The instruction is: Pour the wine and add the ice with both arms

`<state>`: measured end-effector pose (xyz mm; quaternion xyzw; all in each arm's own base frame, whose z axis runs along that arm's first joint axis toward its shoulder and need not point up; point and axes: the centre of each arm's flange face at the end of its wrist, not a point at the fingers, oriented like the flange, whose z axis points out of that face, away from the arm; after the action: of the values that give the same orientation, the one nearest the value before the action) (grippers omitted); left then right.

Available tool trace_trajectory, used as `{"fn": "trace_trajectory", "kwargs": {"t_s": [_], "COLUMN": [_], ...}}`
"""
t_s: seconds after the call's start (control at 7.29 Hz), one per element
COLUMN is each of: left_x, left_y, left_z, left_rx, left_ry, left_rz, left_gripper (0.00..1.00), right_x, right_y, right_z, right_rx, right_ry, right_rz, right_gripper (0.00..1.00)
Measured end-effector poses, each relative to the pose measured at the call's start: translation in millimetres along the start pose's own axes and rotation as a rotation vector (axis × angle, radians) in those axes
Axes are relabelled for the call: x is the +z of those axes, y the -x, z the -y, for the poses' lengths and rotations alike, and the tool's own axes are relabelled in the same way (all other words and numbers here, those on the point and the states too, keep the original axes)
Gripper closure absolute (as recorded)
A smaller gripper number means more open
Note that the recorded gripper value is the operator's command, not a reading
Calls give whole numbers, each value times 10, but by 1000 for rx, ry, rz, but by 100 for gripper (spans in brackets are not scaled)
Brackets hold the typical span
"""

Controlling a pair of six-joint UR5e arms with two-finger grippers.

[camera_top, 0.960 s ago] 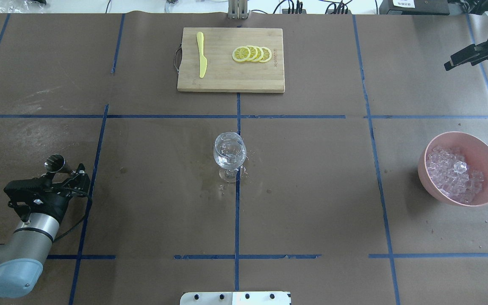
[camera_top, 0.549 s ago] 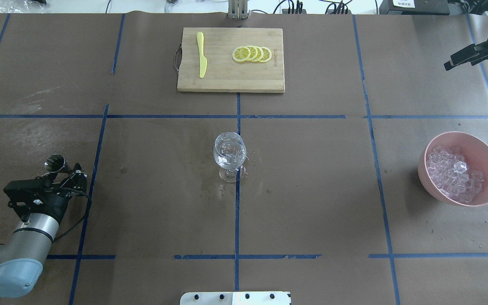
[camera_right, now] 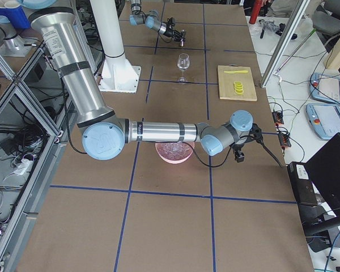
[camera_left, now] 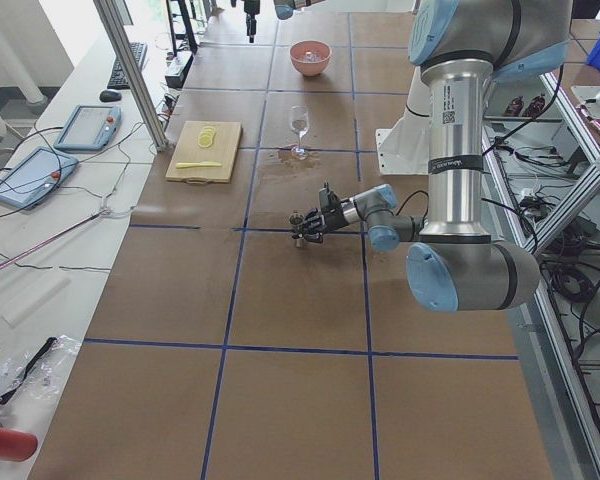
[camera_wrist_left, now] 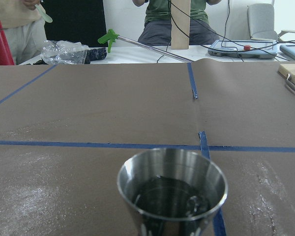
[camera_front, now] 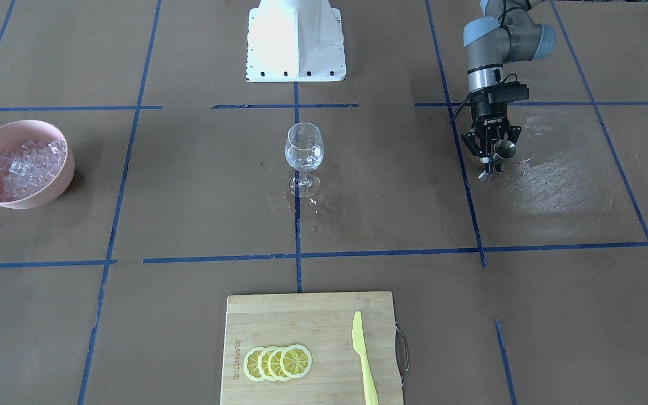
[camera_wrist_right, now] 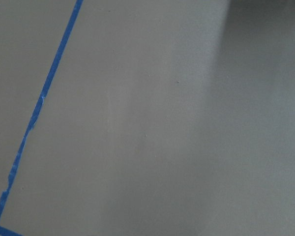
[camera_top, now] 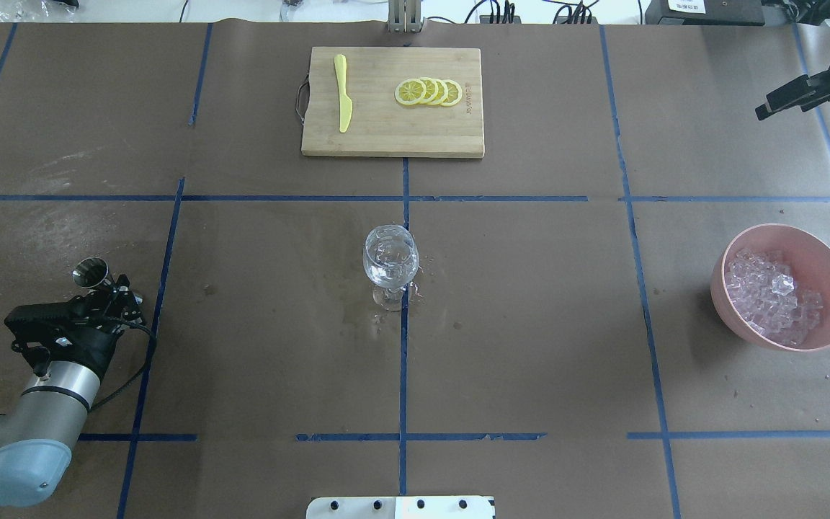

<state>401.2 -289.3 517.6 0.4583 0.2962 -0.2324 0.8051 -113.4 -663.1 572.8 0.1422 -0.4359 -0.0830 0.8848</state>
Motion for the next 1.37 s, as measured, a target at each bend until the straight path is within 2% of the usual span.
{"fn": "trace_trajectory", "kwargs": {"t_s": [0.41,0.82,1.1,1.37], "left_x": [-159,-422,-545,-585], "left_y": [-204,-1069,-1787,-2062], "left_z": [297,795,1288,1638], "left_rx": [-29,36,125,300], "left_ry": [-7,-44,-103,-86], "left_rz": [-40,-165,-244,-325], "left_gripper": [100,100,100,100], "right_x": [-6,-32,-45,-56], "right_y": [8,49,68,86], "right_z": [7,37,54,80], "right_rx": [-1,-8,-13,-15], "right_ry": [-2,-8,-11,-15], "right_rz": [1,4,4,3], "right_gripper": [0,0,0,0]}}
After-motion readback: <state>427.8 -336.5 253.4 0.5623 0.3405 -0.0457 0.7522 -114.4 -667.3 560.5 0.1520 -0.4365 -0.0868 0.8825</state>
